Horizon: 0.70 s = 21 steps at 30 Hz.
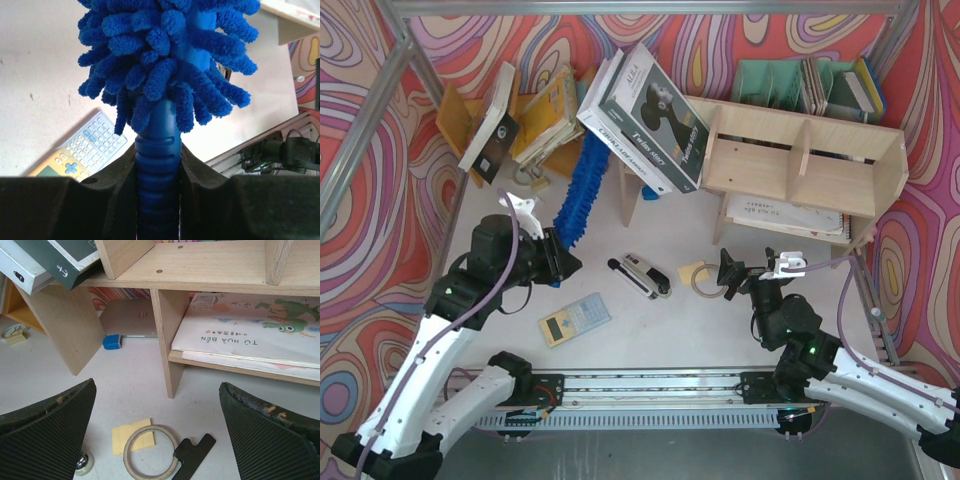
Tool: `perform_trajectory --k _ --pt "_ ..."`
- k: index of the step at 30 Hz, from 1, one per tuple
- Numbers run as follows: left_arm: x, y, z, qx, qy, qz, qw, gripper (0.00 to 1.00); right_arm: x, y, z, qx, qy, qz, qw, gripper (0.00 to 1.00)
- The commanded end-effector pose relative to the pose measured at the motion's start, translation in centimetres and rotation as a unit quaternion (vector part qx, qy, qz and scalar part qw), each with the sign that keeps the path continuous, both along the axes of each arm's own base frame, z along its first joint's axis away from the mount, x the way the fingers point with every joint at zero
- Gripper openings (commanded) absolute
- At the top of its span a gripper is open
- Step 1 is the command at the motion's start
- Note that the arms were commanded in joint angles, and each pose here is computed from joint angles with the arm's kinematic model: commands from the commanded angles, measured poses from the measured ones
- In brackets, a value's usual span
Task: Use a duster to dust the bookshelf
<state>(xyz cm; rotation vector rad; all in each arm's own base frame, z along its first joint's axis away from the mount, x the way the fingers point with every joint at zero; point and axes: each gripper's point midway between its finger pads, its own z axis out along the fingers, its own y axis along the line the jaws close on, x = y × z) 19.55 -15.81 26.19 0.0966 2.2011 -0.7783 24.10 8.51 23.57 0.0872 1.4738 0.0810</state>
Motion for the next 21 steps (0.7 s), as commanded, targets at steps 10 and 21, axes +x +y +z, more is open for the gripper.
perform_trajectory --k 10,21 --pt "-1.2 -1.8 -7.7 0.002 0.122 -0.039 0.992 0.00 0.3 0.2 0.8 0.004 -0.003 -0.003 1.000 0.99" --pt "-0.6 -2.3 -13.2 0.015 0.202 -0.019 0.979 0.00 0.3 0.3 0.7 0.001 -0.001 -0.002 1.000 0.99"
